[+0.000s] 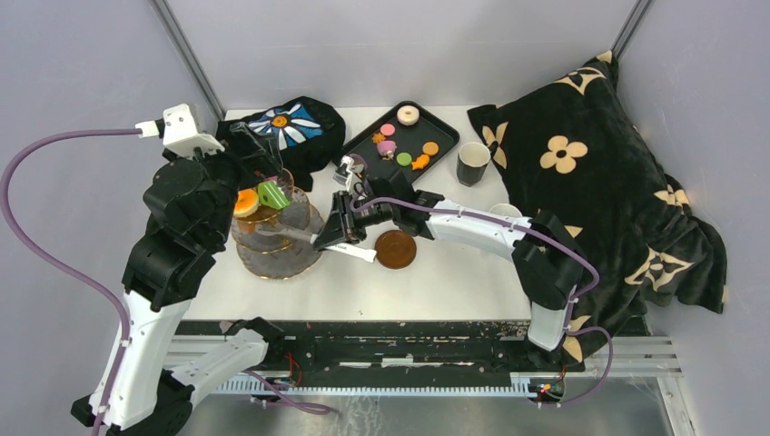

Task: Serve the afternoon tea

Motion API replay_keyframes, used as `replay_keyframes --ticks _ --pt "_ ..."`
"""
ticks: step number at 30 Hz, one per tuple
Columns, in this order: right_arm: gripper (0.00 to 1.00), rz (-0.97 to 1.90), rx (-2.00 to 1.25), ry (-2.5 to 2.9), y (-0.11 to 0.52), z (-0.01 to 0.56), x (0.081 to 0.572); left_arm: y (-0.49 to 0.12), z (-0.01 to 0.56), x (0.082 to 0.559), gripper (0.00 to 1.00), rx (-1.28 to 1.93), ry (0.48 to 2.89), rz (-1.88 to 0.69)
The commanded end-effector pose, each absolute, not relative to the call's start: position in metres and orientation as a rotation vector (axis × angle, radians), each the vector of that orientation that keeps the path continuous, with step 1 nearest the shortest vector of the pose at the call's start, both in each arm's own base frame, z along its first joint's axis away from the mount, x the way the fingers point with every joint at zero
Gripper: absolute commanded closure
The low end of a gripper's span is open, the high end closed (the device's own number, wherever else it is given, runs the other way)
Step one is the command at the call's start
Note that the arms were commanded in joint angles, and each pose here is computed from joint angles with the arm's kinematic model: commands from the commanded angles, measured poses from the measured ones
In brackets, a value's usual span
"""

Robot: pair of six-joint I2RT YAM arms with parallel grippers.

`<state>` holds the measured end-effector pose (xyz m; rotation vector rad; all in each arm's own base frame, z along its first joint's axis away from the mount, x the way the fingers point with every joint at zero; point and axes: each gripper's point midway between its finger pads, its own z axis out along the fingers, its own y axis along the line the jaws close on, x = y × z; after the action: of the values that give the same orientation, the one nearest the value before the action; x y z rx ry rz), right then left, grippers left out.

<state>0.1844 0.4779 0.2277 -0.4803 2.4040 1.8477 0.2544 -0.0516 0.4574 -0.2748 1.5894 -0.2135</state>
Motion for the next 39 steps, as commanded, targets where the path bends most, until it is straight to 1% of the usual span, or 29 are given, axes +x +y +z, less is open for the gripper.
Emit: replay_keyframes --ticks 1,17,38,39 --pt "0.99 1.955 -0.465 2.220 0.495 0.263 0.187 -0.048 0.473 0.248 0.01 -0.286 1.546 -0.231" --pt "0.99 1.940 -0.365 2.263 0.509 0.243 0.189 -0.047 0.472 0.244 0.01 -0.276 1.553 -0.231" --pt "0.99 1.903 -0.337 2.330 0.520 0.210 0.194 -0.043 0.471 0.241 0.01 -0.280 1.554 -0.219" --pt "0.97 1.907 -0.343 2.332 0.521 0.210 0.193 -0.043 0.471 0.241 0.01 -0.280 1.554 -0.219"
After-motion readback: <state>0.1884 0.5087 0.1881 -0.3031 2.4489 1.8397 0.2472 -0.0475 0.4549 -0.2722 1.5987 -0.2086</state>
